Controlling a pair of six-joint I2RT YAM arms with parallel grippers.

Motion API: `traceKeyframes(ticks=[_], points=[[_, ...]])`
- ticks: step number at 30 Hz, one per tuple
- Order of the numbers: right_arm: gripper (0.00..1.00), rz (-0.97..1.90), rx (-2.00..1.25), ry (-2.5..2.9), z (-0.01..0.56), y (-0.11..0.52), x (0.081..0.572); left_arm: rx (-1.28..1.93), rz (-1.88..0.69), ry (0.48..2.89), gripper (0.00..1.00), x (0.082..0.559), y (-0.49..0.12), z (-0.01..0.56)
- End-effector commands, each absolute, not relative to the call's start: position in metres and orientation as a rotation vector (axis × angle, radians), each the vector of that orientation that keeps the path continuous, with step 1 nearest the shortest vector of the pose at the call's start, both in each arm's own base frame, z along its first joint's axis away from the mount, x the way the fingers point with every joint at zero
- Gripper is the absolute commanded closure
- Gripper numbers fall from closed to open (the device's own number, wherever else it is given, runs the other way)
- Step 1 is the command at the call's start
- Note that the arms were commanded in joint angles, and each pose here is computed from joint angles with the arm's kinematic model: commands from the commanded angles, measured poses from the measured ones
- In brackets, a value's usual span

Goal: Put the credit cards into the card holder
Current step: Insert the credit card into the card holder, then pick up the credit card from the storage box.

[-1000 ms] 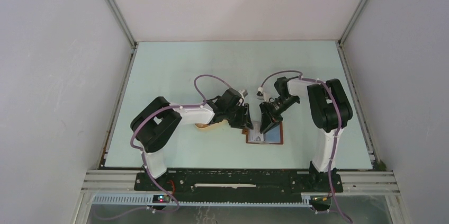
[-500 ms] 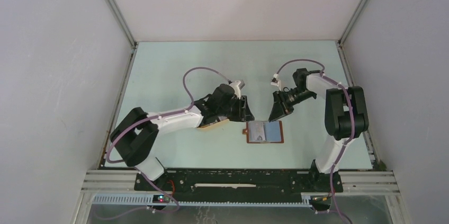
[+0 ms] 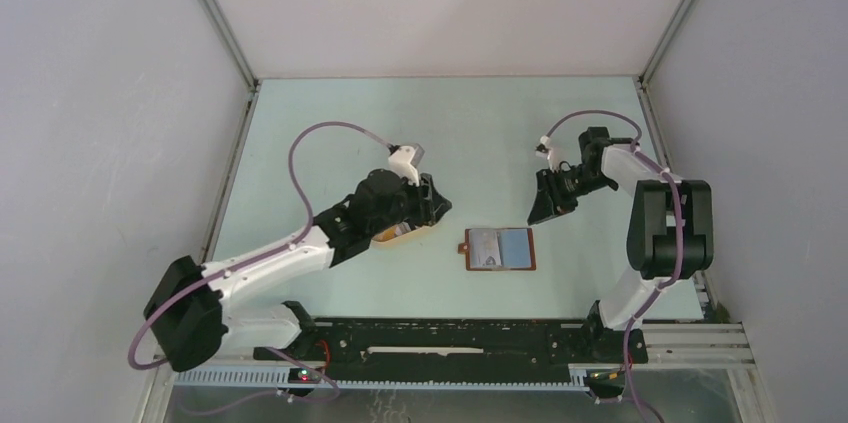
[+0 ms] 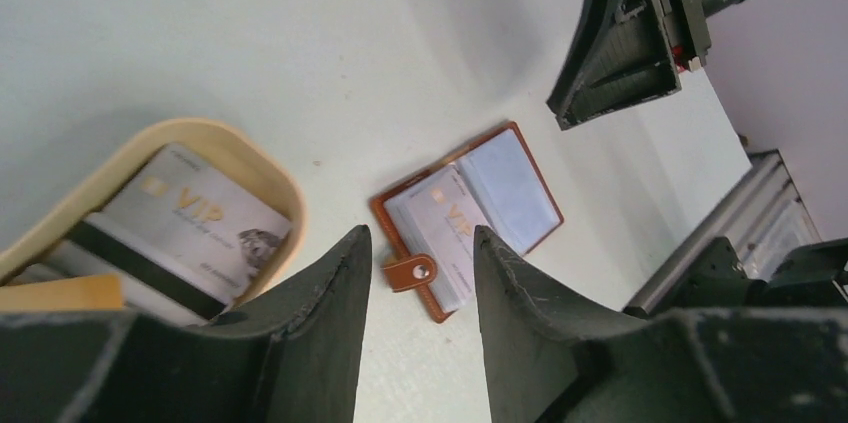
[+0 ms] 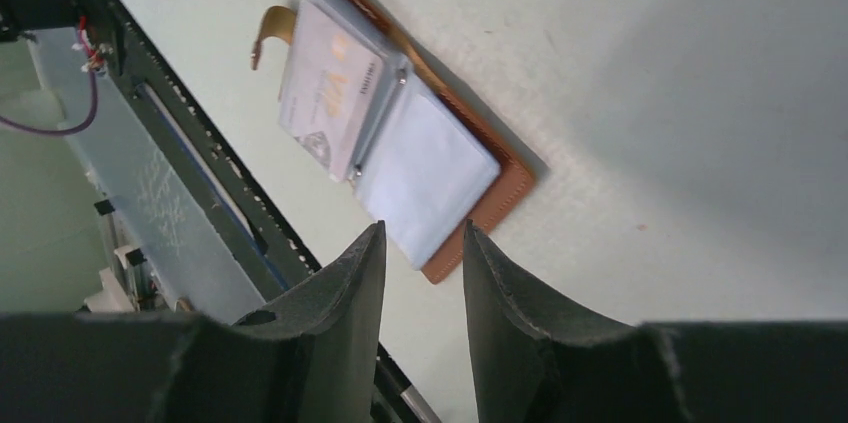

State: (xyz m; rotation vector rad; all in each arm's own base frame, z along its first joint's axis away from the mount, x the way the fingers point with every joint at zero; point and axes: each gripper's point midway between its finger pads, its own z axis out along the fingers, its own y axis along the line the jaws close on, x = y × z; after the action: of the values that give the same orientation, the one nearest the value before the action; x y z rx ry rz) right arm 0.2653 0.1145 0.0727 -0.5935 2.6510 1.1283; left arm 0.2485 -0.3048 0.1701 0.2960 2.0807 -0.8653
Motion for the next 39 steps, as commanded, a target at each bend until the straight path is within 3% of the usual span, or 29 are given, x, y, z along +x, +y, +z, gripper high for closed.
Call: traceKeyframes(ticks=[1,5,8,11,12,27,39], points=[[0.57,0.991,-0.564,2.664,0.07,0.097,0.271,0.226,-0.73,1.933,0.52,0.26,-0.271,0.194],[0.57,0.967,-0.559,2.687,0.065,0.094,0.271,0.132,-0.657,1.852,0.48,0.26,-0.239,0.208],[0.57,0.96,-0.553,2.708,0.061,0.092,0.269,0.036,-0.619,1.803,0.28,0.258,-0.214,0.212],[0.56,0.969,-0.557,2.727,0.056,0.092,0.266,-0.059,-0.616,1.767,0.02,0.254,-0.194,0.205],[0.56,0.972,-0.557,2.735,0.054,0.092,0.264,-0.082,-0.63,1.751,0.0,0.253,-0.19,0.204],[0.56,0.98,-0.586,2.743,0.049,0.098,0.264,-0.264,-0.768,1.779,0.0,0.247,-0.177,0.162],[0.56,1.01,-0.592,2.712,0.054,0.102,0.267,-0.166,-0.44,2.085,0.06,0.257,-0.164,0.139]])
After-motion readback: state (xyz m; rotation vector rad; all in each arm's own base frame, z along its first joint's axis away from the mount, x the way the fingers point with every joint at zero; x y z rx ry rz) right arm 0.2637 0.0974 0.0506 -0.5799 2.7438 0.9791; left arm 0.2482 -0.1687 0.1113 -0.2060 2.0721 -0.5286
